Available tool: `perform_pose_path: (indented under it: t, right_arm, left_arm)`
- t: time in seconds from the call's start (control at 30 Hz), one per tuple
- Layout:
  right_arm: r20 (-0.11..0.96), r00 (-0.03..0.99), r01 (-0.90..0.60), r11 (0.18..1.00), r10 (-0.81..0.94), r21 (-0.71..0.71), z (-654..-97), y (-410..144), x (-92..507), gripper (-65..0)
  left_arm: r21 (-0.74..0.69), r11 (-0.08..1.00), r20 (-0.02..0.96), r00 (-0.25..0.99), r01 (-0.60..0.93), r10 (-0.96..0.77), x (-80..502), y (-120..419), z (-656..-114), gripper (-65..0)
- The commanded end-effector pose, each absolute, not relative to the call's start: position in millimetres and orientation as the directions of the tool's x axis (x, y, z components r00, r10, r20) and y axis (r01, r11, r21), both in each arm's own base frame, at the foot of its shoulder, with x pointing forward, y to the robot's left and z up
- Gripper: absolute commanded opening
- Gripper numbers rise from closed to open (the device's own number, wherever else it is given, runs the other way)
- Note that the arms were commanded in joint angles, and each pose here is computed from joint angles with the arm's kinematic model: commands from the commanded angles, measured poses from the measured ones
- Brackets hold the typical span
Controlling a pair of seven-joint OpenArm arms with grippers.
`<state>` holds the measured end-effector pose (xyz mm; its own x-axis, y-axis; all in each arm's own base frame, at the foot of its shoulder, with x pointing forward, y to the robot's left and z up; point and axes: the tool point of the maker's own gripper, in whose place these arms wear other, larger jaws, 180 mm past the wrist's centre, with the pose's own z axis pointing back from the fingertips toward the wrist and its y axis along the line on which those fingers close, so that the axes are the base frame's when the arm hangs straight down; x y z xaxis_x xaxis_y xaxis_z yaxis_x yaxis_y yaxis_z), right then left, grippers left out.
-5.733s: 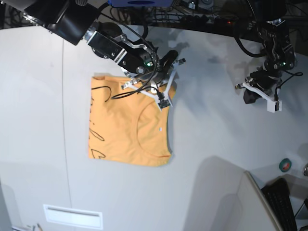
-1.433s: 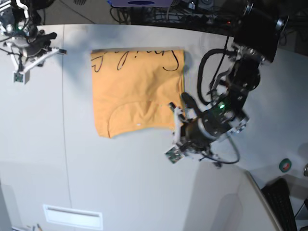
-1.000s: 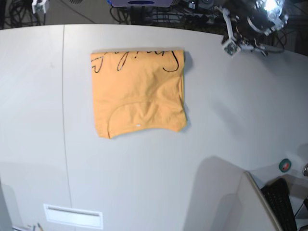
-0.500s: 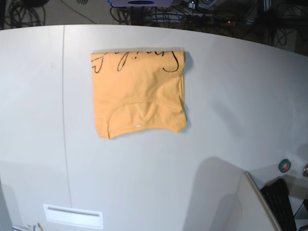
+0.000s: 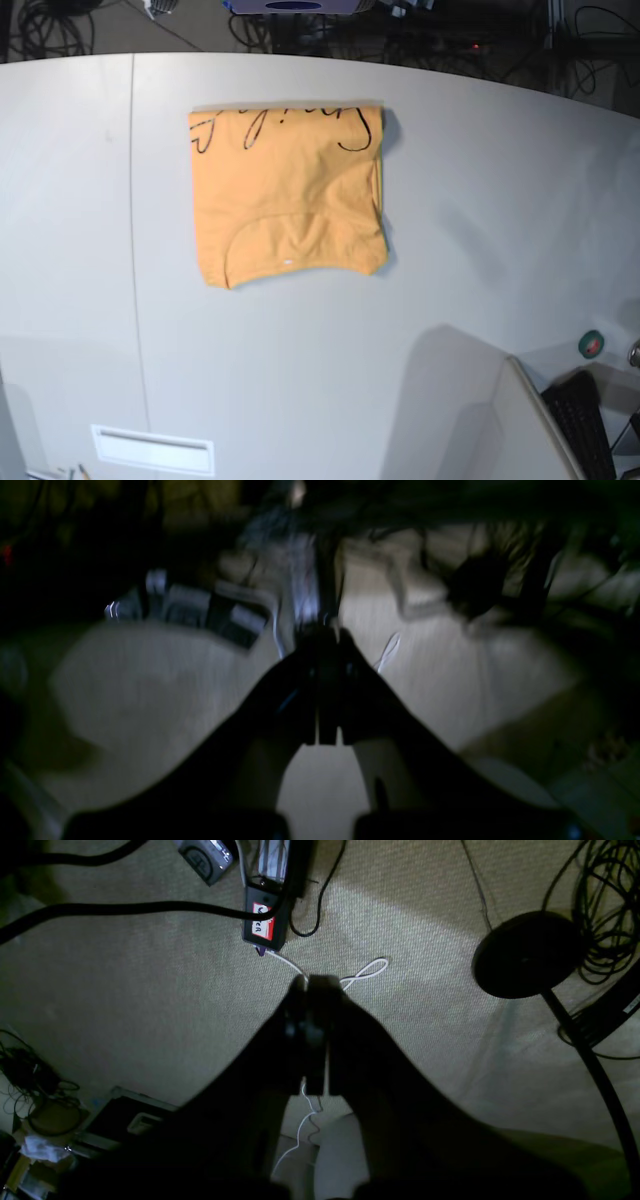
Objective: Layout the t-shirt on the table in an organized manner, then fold the t-shirt properly
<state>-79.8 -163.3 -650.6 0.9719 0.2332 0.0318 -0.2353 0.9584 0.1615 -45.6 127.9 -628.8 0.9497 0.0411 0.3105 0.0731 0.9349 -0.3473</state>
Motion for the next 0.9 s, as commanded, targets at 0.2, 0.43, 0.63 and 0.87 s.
perform_pose_path:
  t: [0.2,0.43,0.63,0.87]
  right_arm:
    - [0.043,0.973,-0.231,0.957,0.227,0.174,-650.9,-155.2,-78.2,-65.0]
    - [0.038,0.975,-0.224,0.957,0.221,0.185,-651.2,-147.2,-81.4,-65.0]
    - [0.01,0.977,-0.21,0.953,0.213,0.22,-648.4,-128.3,-104.0,-65.0]
    - [-0.007,0.978,-0.2,0.946,0.208,0.254,-645.7,-108.1,-119.1,-65.0]
  left_arm:
    - [-0.348,0.937,0.248,0.967,0.029,0.062,-80.3,130.2,-626.8,-65.0]
    - [-0.349,0.937,0.194,0.977,-0.014,0.087,-101.3,125.9,-626.2,-65.0]
    - [-0.349,0.937,0.19,0.978,-0.015,0.087,-104.2,125.9,-625.8,-65.0]
    - [-0.355,0.935,0.198,0.976,-0.017,0.093,-98.8,121.4,-626.5,-65.0]
